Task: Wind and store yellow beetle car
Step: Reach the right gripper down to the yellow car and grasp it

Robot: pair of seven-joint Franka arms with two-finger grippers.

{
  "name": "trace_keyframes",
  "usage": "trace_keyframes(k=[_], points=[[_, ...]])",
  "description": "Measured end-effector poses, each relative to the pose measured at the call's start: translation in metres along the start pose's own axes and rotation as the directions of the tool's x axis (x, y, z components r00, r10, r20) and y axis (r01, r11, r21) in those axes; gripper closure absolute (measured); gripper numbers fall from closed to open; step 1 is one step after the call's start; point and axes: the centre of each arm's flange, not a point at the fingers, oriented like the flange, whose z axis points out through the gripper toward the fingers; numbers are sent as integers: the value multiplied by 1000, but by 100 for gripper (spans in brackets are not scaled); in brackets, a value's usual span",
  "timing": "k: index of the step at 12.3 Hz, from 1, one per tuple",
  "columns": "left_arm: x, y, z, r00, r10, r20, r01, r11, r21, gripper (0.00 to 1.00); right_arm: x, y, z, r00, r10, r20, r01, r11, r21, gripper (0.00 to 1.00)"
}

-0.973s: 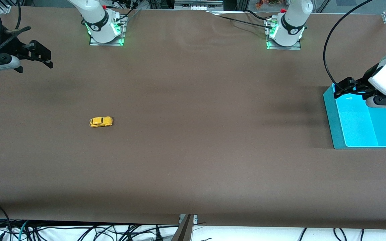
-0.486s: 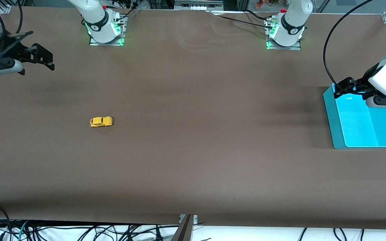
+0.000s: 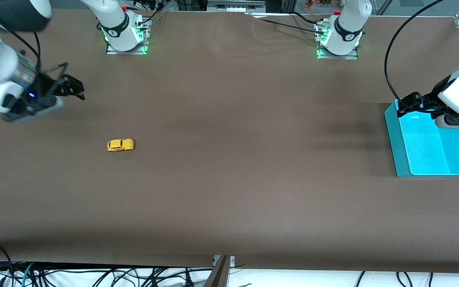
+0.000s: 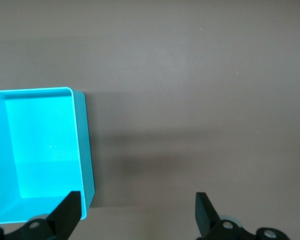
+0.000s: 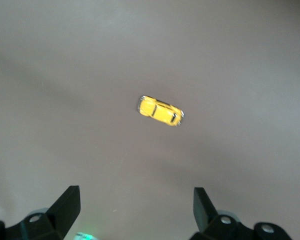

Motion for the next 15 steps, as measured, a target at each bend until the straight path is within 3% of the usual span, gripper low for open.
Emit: trace_keyframes(k=[1,3,6,9,12,15], points=[[0,0,0,1000,0,0,0,1000,0,0,11,3,29,993,-121,-5,121,993,0,0],[0,0,0,1000,0,0,0,1000,0,0,18,17,86,935,-354,-19,354,935,-2,0],[0,0,0,1000,0,0,0,1000,0,0,26,44,147,780,-624,-31,625,781,-3,0],[0,0,0,1000,0,0,0,1000,0,0,33,43,186,631,-775,-46,773,632,-56,0],[0,0,0,1000,0,0,0,1000,0,0,22,31,228,563,-825,-51,819,565,-99,0],[0,0,0,1000,0,1,0,1000,0,0,12,19,266,534,-843,-56,833,537,-134,0]])
